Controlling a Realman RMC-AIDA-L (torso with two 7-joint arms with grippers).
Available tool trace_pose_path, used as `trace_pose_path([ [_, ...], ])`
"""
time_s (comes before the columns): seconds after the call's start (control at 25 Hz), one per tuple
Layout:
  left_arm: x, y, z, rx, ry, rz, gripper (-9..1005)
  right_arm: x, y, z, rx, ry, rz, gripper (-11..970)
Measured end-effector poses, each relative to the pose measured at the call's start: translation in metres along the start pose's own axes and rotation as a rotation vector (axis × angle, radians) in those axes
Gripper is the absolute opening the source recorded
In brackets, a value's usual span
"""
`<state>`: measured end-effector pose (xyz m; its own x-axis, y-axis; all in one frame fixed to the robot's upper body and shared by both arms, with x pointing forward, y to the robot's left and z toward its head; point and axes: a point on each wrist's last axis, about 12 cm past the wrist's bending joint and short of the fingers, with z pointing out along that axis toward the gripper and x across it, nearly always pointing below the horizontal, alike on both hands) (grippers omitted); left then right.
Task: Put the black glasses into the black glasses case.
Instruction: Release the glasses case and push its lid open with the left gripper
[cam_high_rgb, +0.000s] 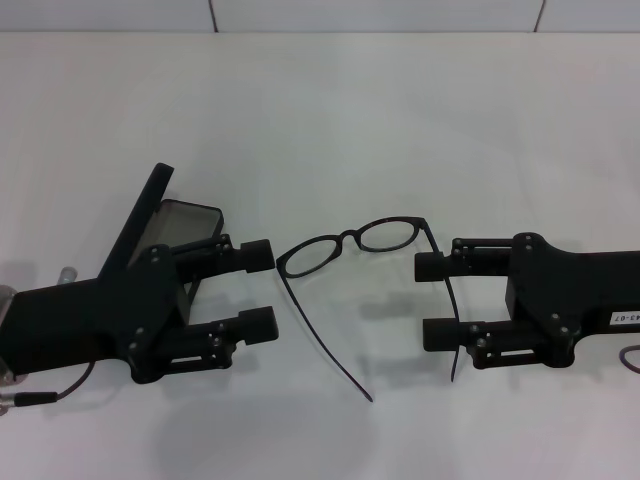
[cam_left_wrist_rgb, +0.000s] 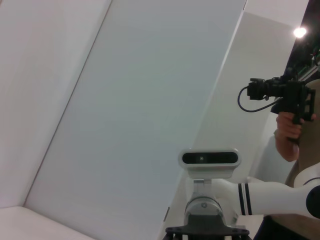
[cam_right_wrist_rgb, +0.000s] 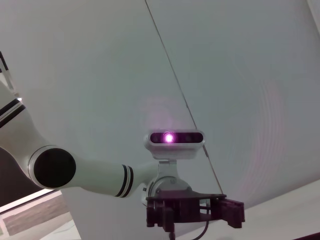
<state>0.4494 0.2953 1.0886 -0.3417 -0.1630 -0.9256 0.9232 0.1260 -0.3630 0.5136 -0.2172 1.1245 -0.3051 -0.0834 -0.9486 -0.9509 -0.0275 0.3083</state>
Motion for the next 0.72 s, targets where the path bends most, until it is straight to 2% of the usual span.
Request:
trace_pose_path([
  [0.16,-0.003,0.001,0.001,0.000,-0.009,-0.003,747,0.002,-0.001,-0.002,0.023,-0.004,-0.020,704],
  [0.32,-0.022,0.004,0.005,0.014,0.000,0.003,746,0.005,-0.003,-0.011,0.070,-0.022,-0.039,704],
  [0.44,-0.048,0.003,0.011,0.026,0.030,0.030,745,0.007,0.000,-0.020,0.108,-0.048,-0.054,704],
  [0.52,-0.065,0.000,0.015,0.015,0.066,0.055,708,0.008,0.001,-0.027,0.138,-0.069,-0.064,704],
  [0.64,-0.096,-0.005,0.020,-0.058,0.133,0.079,653,0.010,0.004,-0.038,0.182,-0.099,-0.083,704],
  [0.72,-0.115,-0.008,0.025,-0.122,0.172,0.075,653,0.011,0.006,-0.046,0.217,-0.123,-0.100,704],
])
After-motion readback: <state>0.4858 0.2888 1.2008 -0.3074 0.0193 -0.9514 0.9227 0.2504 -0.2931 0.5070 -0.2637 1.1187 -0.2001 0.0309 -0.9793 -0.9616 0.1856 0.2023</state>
